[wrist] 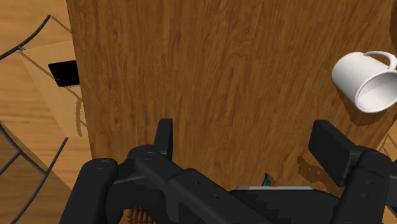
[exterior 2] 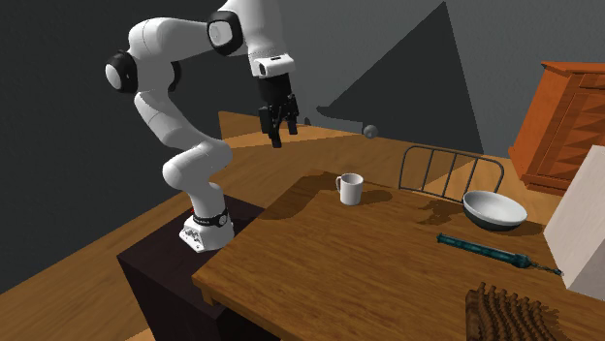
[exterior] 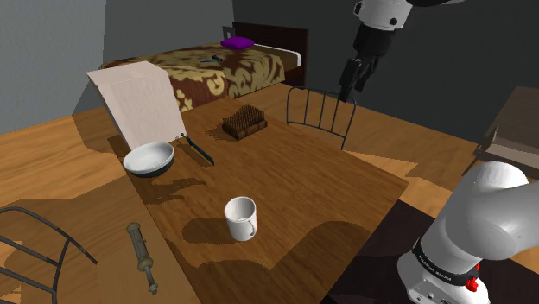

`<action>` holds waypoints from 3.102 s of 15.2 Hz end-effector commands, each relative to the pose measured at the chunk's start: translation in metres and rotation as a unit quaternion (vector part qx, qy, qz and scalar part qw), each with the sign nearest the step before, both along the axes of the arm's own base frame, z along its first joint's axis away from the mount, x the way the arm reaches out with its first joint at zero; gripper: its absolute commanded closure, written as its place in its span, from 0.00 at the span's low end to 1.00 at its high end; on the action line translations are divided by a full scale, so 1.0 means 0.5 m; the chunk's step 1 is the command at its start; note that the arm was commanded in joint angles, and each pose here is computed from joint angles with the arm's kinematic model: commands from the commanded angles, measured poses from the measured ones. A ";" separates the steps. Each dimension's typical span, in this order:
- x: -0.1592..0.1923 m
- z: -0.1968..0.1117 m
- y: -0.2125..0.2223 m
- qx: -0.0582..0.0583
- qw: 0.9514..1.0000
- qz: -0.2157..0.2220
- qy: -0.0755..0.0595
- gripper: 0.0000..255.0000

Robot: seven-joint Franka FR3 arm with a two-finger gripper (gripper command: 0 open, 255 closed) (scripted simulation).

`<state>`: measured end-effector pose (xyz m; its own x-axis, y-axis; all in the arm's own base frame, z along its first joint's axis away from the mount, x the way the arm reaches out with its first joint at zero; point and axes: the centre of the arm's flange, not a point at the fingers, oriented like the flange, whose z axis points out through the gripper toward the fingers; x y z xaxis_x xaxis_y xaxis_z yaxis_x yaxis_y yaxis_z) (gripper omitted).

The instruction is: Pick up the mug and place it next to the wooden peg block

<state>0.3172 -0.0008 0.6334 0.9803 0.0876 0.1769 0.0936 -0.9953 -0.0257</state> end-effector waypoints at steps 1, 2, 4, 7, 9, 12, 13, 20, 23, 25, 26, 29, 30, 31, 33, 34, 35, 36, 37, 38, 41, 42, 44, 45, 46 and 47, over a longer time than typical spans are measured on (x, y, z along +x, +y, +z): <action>0.000 0.000 0.000 0.000 1.000 0.000 0.000 0.00; 0.009 -0.016 0.019 0.000 1.000 0.001 0.002 0.00; 0.027 -0.049 0.057 0.001 1.000 0.002 0.007 0.00; 0.054 -0.097 0.114 0.002 1.000 0.004 0.014 0.00; 0.071 -0.130 0.152 0.003 1.000 0.006 0.018 0.00; 0.096 -0.179 0.209 0.004 1.000 0.008 0.025 0.00; 0.104 -0.196 0.228 0.004 1.000 0.009 0.028 0.00; 0.157 -0.312 0.363 0.006 0.999 0.014 0.044 0.00; 0.179 -0.362 0.421 0.007 0.999 0.016 0.051 0.00; 0.192 -0.395 0.460 0.008 0.998 0.018 0.055 0.00; 0.199 -0.412 0.479 0.008 0.998 0.018 0.057 0.00; 0.218 -0.462 0.538 0.009 0.998 0.021 0.064 0.00; 0.225 -0.479 0.557 0.009 0.998 0.021 0.067 0.00; 0.230 -0.493 0.574 0.010 0.997 0.022 0.068 0.00; 0.231 -0.514 0.575 0.010 0.997 0.022 0.068 0.00; 0.231 -0.524 0.576 0.010 0.997 0.022 0.068 0.00; 0.231 -0.535 0.576 0.010 0.997 0.022 0.068 0.00; 0.232 -0.545 0.577 0.010 0.997 0.022 0.068 0.00; 0.232 -0.556 0.578 0.010 0.997 0.022 0.068 0.00; 0.232 -0.566 0.578 0.010 0.997 0.022 0.068 0.00; 0.233 -0.572 0.579 0.010 0.997 0.022 0.068 0.00; 0.233 -0.572 0.579 0.010 0.997 0.022 0.068 0.00; 0.233 -0.572 0.579 0.010 0.997 0.022 0.068 0.00; 0.233 -0.572 0.579 0.010 0.997 0.022 0.068 0.00; 0.233 -0.572 0.579 0.010 0.997 0.022 0.069 0.00; 0.233 -0.572 0.579 0.010 0.997 0.022 0.069 1.00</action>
